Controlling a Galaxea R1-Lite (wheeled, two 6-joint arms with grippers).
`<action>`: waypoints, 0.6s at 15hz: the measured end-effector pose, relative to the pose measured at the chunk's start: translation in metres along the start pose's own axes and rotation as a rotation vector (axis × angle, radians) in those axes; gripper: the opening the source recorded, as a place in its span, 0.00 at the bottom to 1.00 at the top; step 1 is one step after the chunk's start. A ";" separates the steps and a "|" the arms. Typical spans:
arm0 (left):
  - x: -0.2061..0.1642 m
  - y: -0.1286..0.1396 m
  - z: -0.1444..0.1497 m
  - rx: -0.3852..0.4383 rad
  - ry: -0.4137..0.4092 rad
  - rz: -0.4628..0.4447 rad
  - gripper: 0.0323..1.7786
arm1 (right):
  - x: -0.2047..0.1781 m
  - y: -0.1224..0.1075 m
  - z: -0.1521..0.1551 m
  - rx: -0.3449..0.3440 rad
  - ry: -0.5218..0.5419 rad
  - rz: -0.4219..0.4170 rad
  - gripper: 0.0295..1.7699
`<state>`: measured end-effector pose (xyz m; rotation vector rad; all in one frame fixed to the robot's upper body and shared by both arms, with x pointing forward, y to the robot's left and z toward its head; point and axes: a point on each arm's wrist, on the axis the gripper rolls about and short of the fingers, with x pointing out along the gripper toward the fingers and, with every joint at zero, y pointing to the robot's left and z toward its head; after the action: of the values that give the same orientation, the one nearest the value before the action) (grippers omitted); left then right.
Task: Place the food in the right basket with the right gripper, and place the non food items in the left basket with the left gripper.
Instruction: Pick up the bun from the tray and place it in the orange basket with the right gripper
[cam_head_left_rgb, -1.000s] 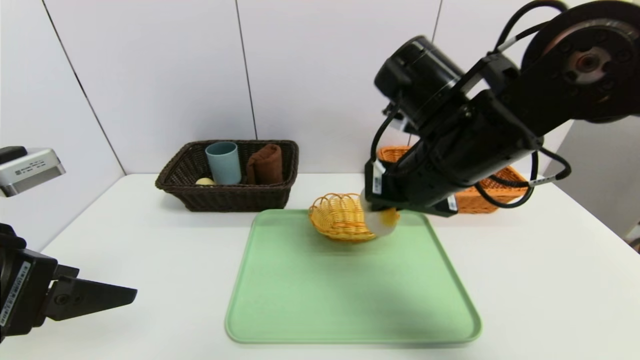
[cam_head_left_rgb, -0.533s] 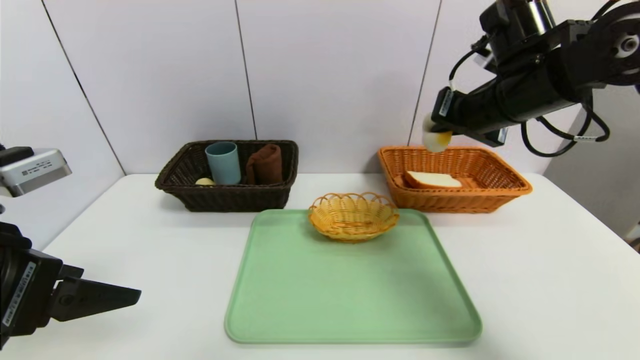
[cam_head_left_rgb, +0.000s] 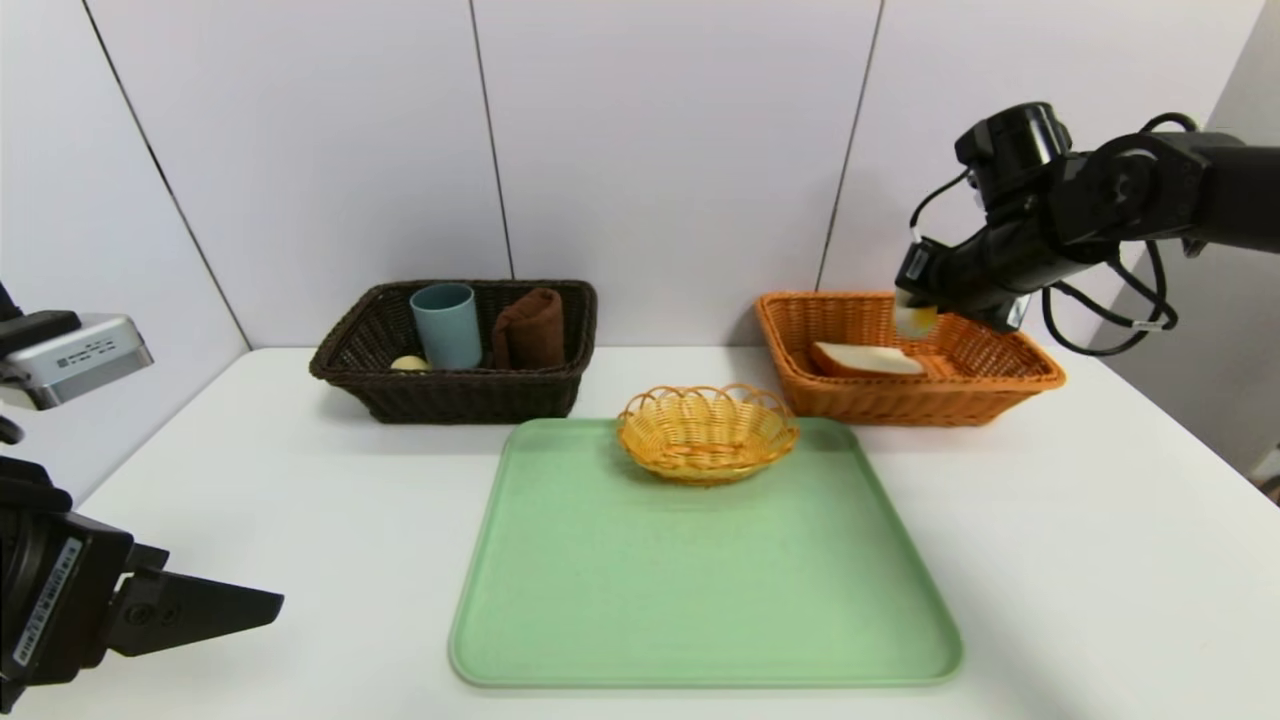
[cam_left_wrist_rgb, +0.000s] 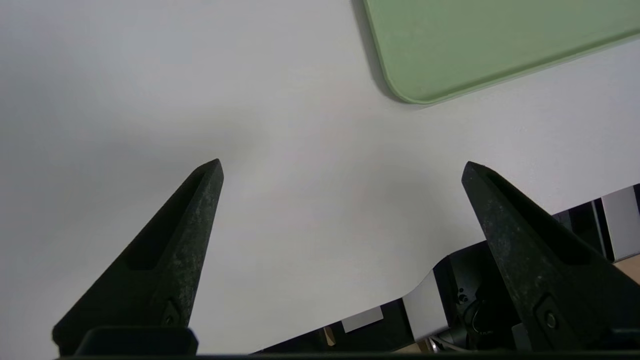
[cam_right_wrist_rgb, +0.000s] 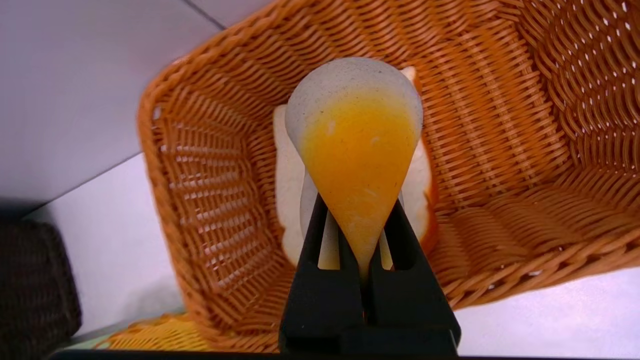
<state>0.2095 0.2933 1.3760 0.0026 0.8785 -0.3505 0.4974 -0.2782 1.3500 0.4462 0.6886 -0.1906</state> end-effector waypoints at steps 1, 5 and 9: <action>0.001 0.000 0.000 -0.001 0.002 0.001 0.95 | 0.008 -0.004 0.000 0.007 0.005 -0.013 0.03; 0.003 0.000 0.003 0.000 -0.003 0.000 0.95 | 0.034 -0.013 0.000 0.024 0.010 -0.040 0.03; 0.007 0.000 0.007 0.000 -0.006 0.000 0.95 | 0.047 -0.015 -0.003 0.027 0.011 -0.044 0.03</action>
<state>0.2189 0.2903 1.3746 0.0018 0.8725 -0.3506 0.5270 -0.2918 1.3125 0.4583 0.7074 -0.2391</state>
